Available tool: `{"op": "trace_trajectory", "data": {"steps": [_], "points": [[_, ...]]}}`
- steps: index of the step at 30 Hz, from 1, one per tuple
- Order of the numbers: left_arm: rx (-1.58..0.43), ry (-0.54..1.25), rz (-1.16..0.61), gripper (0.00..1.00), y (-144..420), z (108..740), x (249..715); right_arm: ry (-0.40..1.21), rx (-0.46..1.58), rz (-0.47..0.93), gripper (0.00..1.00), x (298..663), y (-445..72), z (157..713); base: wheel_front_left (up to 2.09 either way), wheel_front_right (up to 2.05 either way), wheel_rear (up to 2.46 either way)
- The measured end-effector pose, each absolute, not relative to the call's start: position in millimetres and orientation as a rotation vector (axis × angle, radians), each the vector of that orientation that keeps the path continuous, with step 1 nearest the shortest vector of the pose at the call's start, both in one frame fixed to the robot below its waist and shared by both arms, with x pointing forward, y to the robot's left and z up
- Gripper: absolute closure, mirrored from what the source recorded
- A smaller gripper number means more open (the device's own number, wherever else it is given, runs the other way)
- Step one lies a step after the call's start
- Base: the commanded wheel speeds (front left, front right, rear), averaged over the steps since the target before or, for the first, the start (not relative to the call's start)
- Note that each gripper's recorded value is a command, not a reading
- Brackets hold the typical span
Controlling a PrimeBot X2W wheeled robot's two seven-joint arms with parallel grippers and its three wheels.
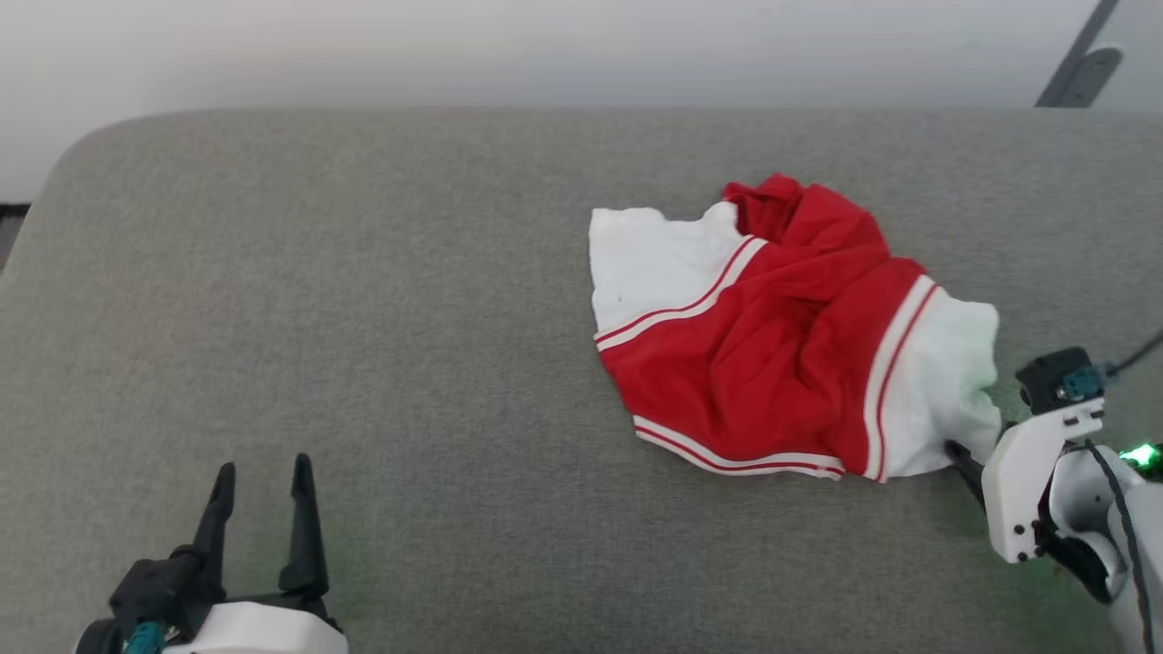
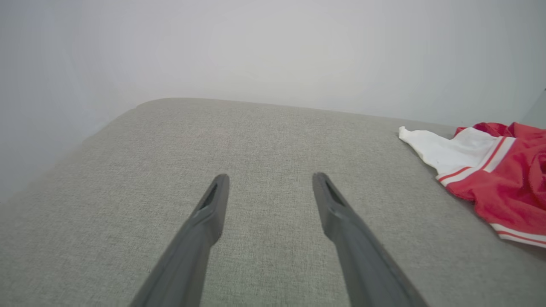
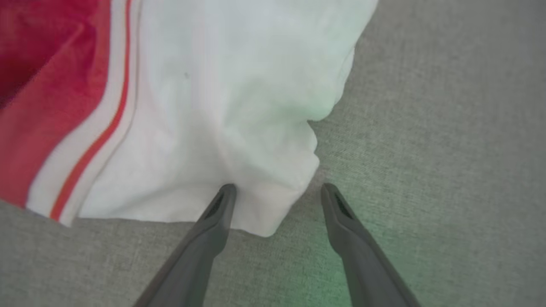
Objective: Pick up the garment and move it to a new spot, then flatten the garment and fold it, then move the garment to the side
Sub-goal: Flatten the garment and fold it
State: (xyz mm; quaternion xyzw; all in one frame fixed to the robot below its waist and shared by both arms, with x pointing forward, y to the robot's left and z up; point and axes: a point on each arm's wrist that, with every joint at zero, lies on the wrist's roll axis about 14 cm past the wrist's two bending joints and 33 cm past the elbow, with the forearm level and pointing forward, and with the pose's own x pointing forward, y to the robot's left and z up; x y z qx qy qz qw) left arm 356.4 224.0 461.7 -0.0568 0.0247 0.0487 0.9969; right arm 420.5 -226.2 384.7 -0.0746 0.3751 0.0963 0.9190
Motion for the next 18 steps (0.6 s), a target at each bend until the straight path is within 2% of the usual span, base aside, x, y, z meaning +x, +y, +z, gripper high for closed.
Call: {"op": "trace_trajectory", "data": {"steps": [2, 4, 5, 7, 13, 18], "points": [[-0.117, 0.063, 0.102, 0.0, 224, 458, 355, 0.839, -0.202, 0.239, 0.0, 422, -221, 379, 0.0, 0.0, 0.0], [-0.119, 0.075, 0.114, 0.0, 227, 454, 352, 0.868, -0.165, 0.255, 0.0, 427, -215, 377, 0.0, 0.0, 0.0], [-0.12, 0.077, 0.122, 0.0, 229, 453, 351, 0.885, -0.177, 0.269, 0.55, 427, -214, 375, 0.0, 0.0, 0.0], [-0.119, 0.083, 0.135, 0.0, 233, 451, 349, 0.895, -0.16, 0.274, 1.0, 431, -213, 374, 0.0, 0.0, 0.0], [-0.127, 0.086, 0.147, 0.0, 235, 450, 349, 0.866, -0.135, 0.24, 1.0, 438, -225, 379, 0.0, 0.0, 0.0], [-0.129, 0.065, 0.122, 0.0, 227, 456, 359, 0.816, -0.116, 0.134, 1.0, 440, -264, 389, 0.0, 0.0, 0.0]]}}
